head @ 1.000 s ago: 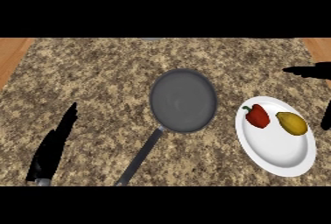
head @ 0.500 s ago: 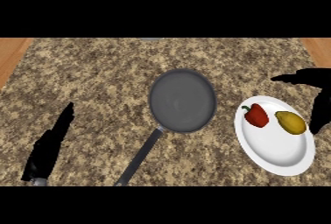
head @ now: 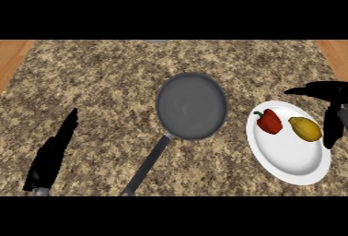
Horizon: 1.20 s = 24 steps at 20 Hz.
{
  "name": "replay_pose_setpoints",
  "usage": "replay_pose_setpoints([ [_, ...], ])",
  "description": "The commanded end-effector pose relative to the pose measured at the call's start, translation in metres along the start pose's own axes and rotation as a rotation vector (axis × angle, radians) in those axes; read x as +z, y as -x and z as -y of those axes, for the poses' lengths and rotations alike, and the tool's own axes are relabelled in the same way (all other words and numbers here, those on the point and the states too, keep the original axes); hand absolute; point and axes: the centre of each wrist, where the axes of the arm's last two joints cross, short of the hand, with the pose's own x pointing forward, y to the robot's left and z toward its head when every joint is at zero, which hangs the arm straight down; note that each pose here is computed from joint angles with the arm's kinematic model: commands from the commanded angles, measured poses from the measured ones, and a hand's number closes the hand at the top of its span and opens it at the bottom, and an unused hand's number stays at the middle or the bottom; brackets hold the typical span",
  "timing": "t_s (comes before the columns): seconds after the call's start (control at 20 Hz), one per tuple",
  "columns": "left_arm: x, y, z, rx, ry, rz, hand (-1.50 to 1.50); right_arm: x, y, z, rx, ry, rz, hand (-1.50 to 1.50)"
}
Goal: Pick the lemon from the plate and place it in the pan
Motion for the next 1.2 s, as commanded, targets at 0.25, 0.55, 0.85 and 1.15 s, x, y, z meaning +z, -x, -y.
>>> replay_pose_setpoints([
  [0.25, -0.007, -0.007, -0.002, 0.006, 0.001, 0.0, 0.0, -0.024, -0.007, -0.033, 0.023, -0.046, -0.056, -1.5],
  [0.55, -0.004, -0.017, 0.009, 0.009, -0.006, 0.012, 0.0, -0.029, -0.01, -0.021, 0.021, -0.032, -0.066, -1.5],
  [0.85, 0.004, -0.007, -0.017, -0.007, 0.006, 0.011, 0.0, -0.028, 0.024, -0.047, 0.039, -0.042, -0.065, -1.5],
  [1.15, -0.001, 0.014, -0.003, -0.004, 0.008, 0.001, 0.0, -0.062, -0.001, -0.048, 0.007, -0.045, -0.055, -1.5],
])
